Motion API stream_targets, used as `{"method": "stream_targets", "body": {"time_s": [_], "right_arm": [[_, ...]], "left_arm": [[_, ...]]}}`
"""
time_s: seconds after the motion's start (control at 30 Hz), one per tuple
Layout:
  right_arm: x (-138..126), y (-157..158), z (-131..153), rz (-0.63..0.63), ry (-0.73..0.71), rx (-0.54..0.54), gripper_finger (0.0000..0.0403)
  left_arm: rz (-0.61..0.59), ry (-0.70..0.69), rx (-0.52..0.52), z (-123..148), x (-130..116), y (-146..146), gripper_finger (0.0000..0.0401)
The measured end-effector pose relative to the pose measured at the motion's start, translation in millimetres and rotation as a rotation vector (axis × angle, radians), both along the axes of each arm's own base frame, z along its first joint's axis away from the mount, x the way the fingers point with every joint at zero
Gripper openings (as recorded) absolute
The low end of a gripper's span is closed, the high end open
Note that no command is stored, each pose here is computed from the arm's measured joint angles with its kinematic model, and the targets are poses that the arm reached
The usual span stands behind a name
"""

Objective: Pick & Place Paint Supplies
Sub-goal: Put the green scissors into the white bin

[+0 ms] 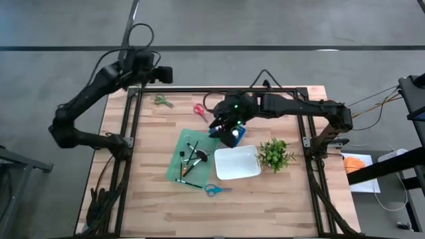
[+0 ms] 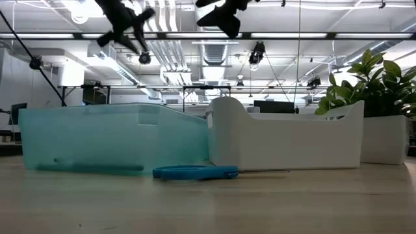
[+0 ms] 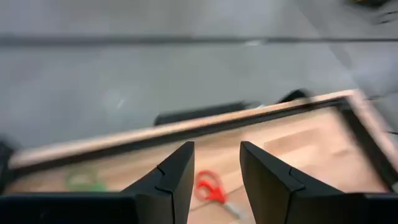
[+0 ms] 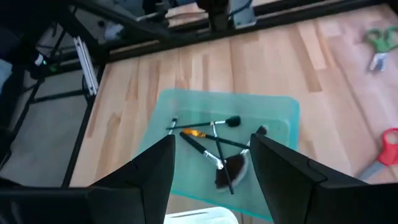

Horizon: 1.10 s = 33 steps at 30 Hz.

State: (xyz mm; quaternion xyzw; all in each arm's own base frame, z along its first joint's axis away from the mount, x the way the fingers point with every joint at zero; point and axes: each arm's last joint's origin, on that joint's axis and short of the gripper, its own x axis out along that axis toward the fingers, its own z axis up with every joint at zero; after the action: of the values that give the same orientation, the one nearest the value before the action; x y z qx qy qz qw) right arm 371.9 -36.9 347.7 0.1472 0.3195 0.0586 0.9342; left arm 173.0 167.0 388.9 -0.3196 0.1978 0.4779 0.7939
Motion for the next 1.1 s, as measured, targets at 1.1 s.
{"method": "stream_targets", "body": {"time_s": [1.1], "right_arm": [[-30,-2,33,-0.095,-0.054,0.037,0.0205]], "left_arm": [[0.580,0.297,-0.541,-219,7,112,0.0137]]}}
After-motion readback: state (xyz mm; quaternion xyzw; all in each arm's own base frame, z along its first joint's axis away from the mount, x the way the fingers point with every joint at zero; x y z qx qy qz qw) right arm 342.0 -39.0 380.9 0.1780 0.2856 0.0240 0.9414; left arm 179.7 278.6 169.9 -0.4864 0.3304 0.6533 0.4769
